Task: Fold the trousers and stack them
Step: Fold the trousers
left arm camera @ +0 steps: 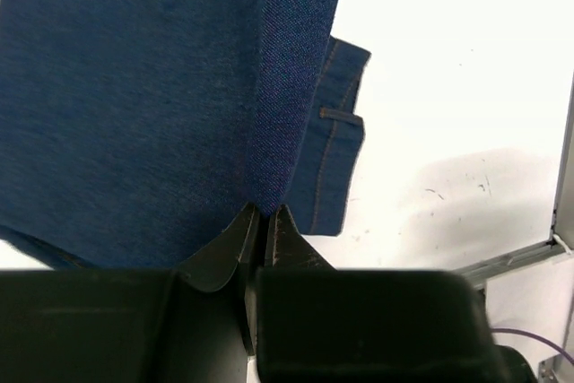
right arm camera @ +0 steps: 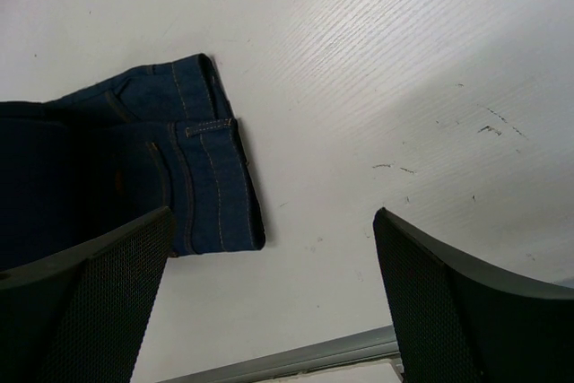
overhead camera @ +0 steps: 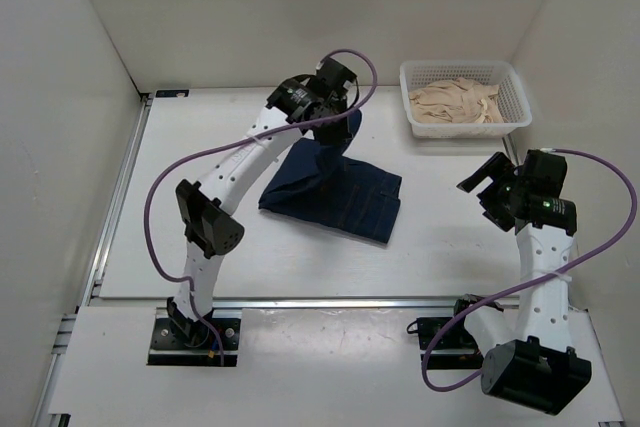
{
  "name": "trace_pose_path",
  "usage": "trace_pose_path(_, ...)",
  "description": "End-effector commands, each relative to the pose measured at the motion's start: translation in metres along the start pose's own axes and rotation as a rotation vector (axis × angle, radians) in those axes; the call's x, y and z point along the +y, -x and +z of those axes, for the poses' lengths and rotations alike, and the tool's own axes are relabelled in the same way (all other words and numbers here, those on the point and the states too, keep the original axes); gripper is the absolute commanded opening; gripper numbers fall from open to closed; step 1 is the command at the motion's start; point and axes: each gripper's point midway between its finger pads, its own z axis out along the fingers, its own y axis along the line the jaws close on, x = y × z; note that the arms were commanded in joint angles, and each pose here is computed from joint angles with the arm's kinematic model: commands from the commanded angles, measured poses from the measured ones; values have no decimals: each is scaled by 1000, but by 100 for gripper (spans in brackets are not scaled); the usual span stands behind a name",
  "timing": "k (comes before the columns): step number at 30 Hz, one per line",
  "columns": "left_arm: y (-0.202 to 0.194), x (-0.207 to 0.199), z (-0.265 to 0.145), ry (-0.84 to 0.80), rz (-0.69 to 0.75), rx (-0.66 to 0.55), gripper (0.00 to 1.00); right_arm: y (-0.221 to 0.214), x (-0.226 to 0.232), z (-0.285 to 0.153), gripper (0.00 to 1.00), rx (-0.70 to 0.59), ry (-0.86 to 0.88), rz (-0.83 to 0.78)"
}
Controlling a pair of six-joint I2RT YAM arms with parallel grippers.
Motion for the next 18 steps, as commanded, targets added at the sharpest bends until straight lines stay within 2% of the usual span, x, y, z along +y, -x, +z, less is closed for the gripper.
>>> trace_pose_path(1,0,-34,-10,-81,-49,-40,10,0,4,-2,96,-11,32,-24)
trace_pose_path(2,-21,-52,1,-132,-23,28,14,0,4,-2,96,-11,32,-24)
trace_pose_path(3,-30,-67,4,-186,-2,56,23,-2,1,0,96,-8,19,-22)
trace_pose_path(5,-58,-86,13,-263,101,151,57,-4,-1,2,96,0,14,-20)
trace_pose_path(6,-60,-87,21,-245,103,171,72,-2,0,2,96,-8,19,-22)
trace_pose_path(8,-58,-63,22,-150,107,179,72,-7,-1,4,96,7,24,-29)
trace_pose_path(9,-46,-35,17,-85,75,165,72,-10,-3,6,96,16,18,-27)
trace_pose_path(10,-38,-21,13,-74,63,152,63,-12,-6,9,96,20,16,-36)
trace_pose_path(14,-1,26,-17,-91,-3,31,57,-20,-2,15,96,58,57,-56)
trace_pose_path(16,14,68,-22,-5,-41,-18,57,-30,2,23,96,112,99,-83)
trace_pose_path(18,20,116,-15,94,-72,-3,55,-39,13,29,94,188,173,-96)
